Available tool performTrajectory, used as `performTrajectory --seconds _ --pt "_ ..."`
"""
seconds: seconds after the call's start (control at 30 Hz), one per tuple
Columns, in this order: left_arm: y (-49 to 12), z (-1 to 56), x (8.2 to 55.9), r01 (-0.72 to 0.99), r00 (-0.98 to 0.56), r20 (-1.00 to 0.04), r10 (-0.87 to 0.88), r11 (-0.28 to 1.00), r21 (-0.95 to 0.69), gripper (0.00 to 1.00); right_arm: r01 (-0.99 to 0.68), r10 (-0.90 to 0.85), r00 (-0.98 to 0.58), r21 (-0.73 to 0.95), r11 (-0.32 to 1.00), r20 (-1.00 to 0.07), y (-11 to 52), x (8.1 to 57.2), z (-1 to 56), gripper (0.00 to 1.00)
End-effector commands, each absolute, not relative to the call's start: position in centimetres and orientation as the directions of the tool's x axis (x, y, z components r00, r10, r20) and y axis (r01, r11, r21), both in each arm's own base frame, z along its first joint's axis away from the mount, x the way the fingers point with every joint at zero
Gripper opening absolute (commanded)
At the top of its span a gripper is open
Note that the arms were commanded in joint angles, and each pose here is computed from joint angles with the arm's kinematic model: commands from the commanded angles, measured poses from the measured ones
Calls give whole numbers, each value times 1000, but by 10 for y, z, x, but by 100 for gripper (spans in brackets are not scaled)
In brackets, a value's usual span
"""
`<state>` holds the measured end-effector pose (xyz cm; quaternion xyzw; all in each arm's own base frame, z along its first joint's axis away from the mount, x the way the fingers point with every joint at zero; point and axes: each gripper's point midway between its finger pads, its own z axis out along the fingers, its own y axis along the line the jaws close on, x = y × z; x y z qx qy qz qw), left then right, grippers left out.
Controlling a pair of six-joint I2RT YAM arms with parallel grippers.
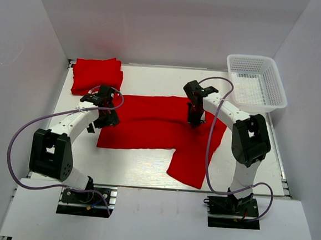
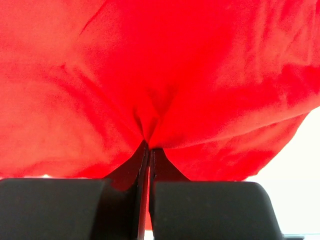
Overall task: Fold and stack the t-shirts
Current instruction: Fold the flattened tshirt in 1/3 of the way
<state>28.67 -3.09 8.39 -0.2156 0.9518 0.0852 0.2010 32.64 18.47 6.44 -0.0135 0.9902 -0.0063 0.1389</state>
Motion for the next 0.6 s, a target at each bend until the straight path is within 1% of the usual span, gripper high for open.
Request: performTrajectory --seconds 0.0,0.07,0.17,0.27,0.3,0.33,0.37,0.4,0.43,0.47,0.5,0.57 --pt "-31 97 290 -453 -806 -451 -383 890 54 100 -86 -86 -996 -6 996 15 181 268 72 0" --pt "-31 94 287 -453 -810 -445 -382 890 59 100 -111 -117 -991 81 991 71 193 258 71 0" --pt "-31 94 287 -453 -810 -445 -382 890 60 100 -131 -146 -984 137 982 104 199 250 71 0" --pt "-32 94 287 -442 -816 -440 -375 895 57 100 -151 -167 -981 157 976 94 204 255 74 0" --pt "-34 94 289 -440 -814 -441 -377 897 44 100 -161 -176 -982 175 971 73 207 261 79 10" --pt "-34 94 289 -440 -814 -441 -378 897 44 100 -180 -195 -978 174 968 75 208 264 76 59" --pt "-34 94 289 -433 -818 -441 -369 900 48 100 -193 -206 -977 176 965 59 210 267 79 64" --pt "-34 94 289 -433 -818 -441 -369 900 48 100 -209 -219 -975 190 959 29 215 273 84 68" --pt "-33 91 286 -432 -822 -434 -368 900 54 100 -214 -219 -976 204 955 1 217 276 91 74" --pt "-33 91 286 -432 -822 -434 -368 900 54 100 -221 -221 -975 215 951 -26 219 281 95 86" --pt "-33 91 286 -432 -822 -434 -368 900 54 100 -227 -221 -974 213 950 -52 219 286 99 90" --pt "-34 94 289 -433 -817 -442 -369 900 48 100 -255 -229 -962 181 950 -151 216 296 119 90"
